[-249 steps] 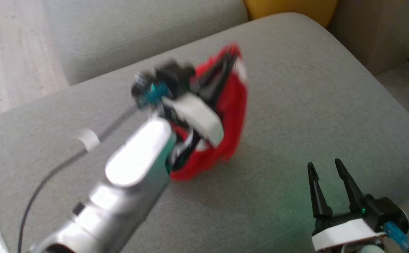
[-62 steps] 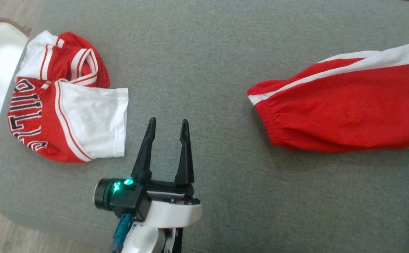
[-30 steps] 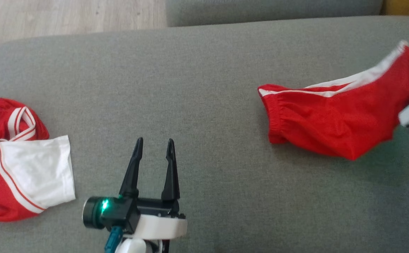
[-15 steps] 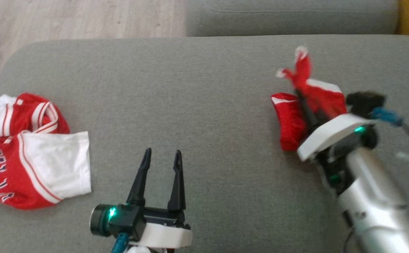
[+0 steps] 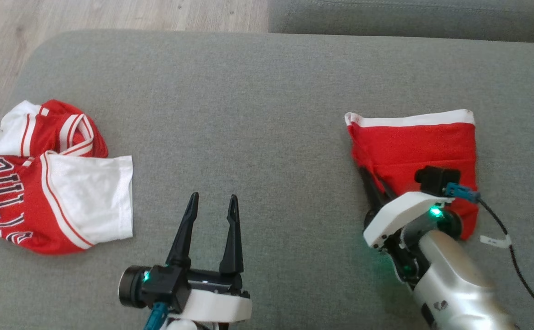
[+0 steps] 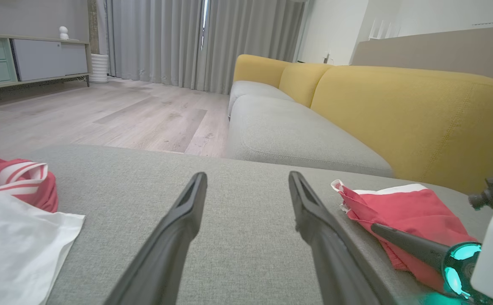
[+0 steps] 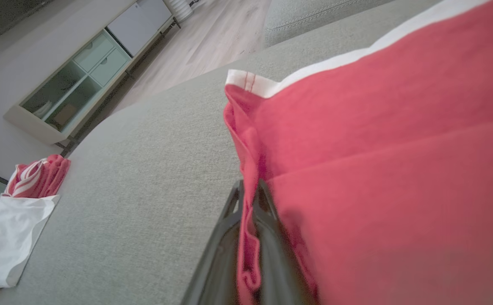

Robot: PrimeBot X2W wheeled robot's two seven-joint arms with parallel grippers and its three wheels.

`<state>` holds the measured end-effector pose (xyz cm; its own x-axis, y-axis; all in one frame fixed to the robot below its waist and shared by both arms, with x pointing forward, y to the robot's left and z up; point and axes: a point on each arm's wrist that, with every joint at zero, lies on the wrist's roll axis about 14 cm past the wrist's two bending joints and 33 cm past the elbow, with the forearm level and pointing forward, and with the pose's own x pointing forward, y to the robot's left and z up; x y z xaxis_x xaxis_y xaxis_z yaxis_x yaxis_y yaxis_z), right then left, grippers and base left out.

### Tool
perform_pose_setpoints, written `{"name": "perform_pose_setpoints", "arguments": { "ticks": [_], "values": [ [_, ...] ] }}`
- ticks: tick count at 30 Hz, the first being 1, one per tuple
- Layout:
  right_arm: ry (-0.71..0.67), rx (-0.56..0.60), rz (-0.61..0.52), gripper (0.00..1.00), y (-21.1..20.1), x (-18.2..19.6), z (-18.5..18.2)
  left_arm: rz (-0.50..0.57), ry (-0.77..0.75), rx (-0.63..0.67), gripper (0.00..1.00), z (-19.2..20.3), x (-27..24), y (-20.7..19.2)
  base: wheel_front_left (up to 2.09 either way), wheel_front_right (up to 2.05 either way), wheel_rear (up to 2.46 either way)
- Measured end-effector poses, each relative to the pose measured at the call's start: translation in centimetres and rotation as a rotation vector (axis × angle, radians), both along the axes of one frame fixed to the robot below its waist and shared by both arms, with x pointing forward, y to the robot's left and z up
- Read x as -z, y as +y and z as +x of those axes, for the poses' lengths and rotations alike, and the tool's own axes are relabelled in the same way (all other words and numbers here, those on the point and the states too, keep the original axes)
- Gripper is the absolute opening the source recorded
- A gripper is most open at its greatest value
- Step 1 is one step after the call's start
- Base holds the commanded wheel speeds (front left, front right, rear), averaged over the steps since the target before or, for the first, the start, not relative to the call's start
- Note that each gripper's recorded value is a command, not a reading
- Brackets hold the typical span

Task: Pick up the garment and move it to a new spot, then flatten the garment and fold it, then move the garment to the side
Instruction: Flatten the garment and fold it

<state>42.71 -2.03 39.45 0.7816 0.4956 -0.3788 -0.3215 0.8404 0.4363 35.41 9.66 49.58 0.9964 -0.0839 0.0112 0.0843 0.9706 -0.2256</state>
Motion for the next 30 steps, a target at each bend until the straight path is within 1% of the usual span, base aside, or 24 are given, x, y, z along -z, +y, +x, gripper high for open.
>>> {"name": "perform_pose_setpoints", "arguments": {
  "ticks": [1,4,7,11,13,18,21,26,27,28,30],
  "values": [
    [-0.002,-0.002,0.013,1.00,0.3,-0.2,-0.1,0.000,-0.002,0.000,1.00,0.0,-0.1,0.0,0.00,0.00,0.00],
    [-0.019,-0.022,0.063,1.00,1.5,-1.3,-0.7,0.000,-0.016,0.002,1.00,0.0,-0.5,0.0,0.00,0.00,0.00],
    [-0.037,-0.059,0.146,1.00,3.4,-3.3,-1.6,-0.002,-0.033,0.010,1.00,0.0,-1.0,-0.3,0.00,0.00,0.00],
    [-0.024,-0.115,0.220,1.00,4.9,-4.2,-5.0,-0.004,-0.059,0.019,1.00,-0.4,-1.8,-0.6,0.00,0.00,0.00],
    [-0.027,-0.119,0.233,1.00,4.5,-4.1,-6.7,-0.005,-0.062,0.013,1.00,-0.9,-1.9,-0.4,0.00,0.00,0.00],
    [-0.119,-0.097,0.216,1.00,2.1,-4.9,-8.9,0.008,-0.062,-0.018,1.00,-2.7,-1.7,0.6,0.00,0.00,0.00],
    [-0.211,-0.073,0.161,1.00,-0.1,-6.0,-8.9,0.027,-0.069,-0.037,1.00,-3.4,-1.7,1.3,0.00,0.00,0.00],
    [-0.406,0.076,0.059,1.00,-6.2,-9.4,-7.6,0.073,-0.087,-0.051,1.00,-4.5,-1.9,1.9,0.00,0.00,0.00],
    [-0.428,0.113,0.043,1.00,-7.4,-9.7,-7.8,0.079,-0.089,-0.054,1.00,-4.8,-1.9,2.0,0.00,0.00,0.00],
    [-0.428,0.113,0.043,1.00,-7.4,-9.7,-7.8,0.079,-0.089,-0.054,1.00,-4.8,-1.9,2.0,0.00,0.00,0.00],
    [-0.441,0.162,-0.007,1.00,-9.3,-9.2,-8.9,0.093,-0.089,-0.054,1.00,-5.3,-1.8,2.1,0.00,0.00,0.00]
  ]
}}
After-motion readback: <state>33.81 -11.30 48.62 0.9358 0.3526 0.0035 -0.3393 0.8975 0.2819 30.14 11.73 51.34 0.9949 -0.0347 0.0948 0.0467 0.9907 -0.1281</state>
